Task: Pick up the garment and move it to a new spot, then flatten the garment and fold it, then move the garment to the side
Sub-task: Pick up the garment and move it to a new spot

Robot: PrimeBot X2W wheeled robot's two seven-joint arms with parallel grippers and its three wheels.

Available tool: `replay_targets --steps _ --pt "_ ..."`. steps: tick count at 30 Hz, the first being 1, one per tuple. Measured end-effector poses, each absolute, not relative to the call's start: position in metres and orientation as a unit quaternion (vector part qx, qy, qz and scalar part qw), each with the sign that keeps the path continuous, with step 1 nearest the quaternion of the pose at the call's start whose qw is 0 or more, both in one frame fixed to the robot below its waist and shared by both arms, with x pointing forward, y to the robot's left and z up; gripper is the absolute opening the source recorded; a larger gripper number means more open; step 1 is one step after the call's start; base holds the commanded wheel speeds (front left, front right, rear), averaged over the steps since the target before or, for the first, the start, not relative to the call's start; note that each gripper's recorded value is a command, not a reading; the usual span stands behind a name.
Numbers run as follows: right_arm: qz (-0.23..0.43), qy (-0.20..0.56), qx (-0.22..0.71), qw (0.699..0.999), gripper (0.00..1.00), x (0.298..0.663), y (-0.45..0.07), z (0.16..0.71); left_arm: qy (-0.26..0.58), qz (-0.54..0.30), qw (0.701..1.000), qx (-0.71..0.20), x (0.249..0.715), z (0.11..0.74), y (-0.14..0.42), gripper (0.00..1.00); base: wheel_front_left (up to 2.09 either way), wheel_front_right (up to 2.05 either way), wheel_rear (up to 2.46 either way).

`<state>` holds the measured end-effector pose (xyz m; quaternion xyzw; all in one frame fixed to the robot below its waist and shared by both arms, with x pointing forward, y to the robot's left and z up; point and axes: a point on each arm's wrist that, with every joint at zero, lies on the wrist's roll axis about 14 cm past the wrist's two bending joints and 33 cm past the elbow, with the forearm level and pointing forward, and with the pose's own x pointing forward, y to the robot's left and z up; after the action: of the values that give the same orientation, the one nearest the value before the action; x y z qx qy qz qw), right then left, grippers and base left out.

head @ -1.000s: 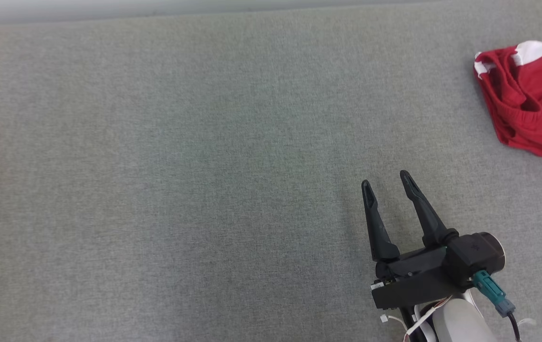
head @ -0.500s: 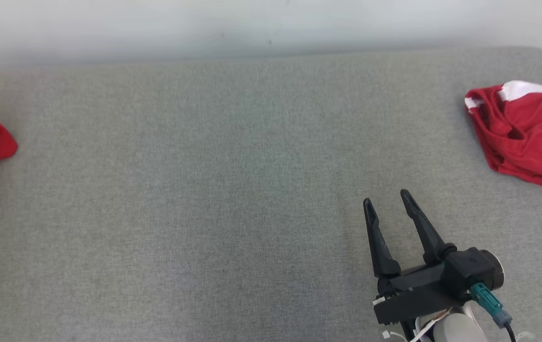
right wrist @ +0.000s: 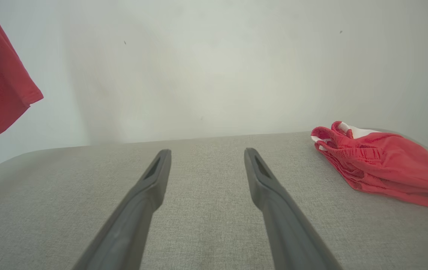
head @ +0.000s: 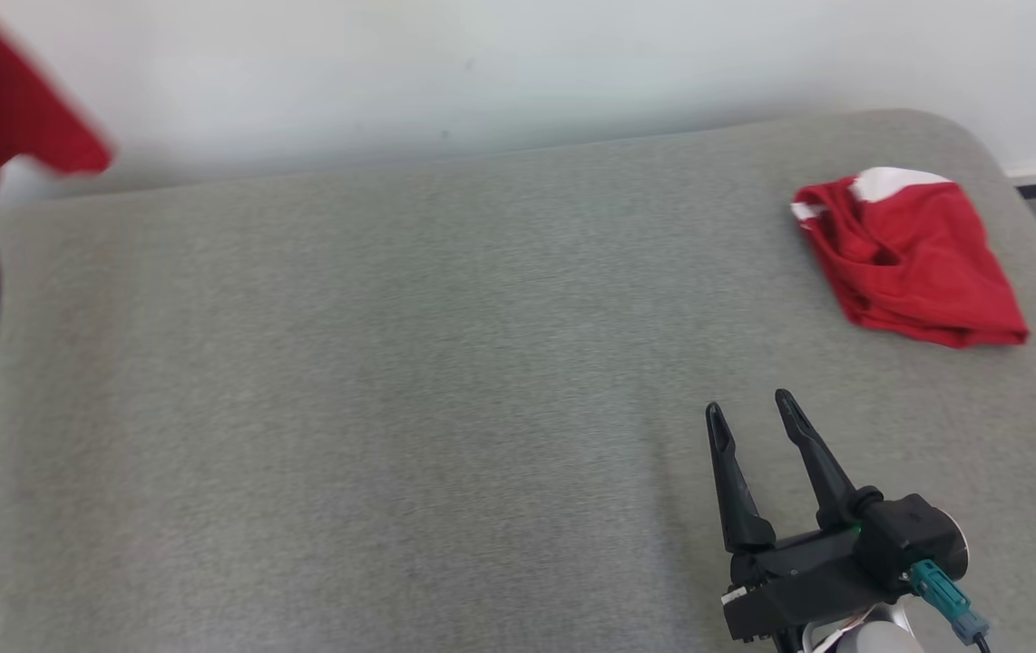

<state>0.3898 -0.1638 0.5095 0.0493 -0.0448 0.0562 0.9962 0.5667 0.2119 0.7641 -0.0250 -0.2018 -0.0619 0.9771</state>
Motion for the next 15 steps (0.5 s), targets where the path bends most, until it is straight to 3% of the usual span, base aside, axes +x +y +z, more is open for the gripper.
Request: replay_targets --steps 6,15 --pt "0.023 -0.046 0.058 0.997 1.00 0.378 -0.185 0.511 -0.236 -0.161 0.957 -0.052 0.553 0.799 0.127 0.00 0.00 0.00 0.00" --pt "-0.029 -0.042 0.059 0.997 1.00 0.359 -0.217 0.508 -0.211 -0.297 0.929 -0.071 0.531 0.779 0.011 0.00 0.00 0.00 0.00"
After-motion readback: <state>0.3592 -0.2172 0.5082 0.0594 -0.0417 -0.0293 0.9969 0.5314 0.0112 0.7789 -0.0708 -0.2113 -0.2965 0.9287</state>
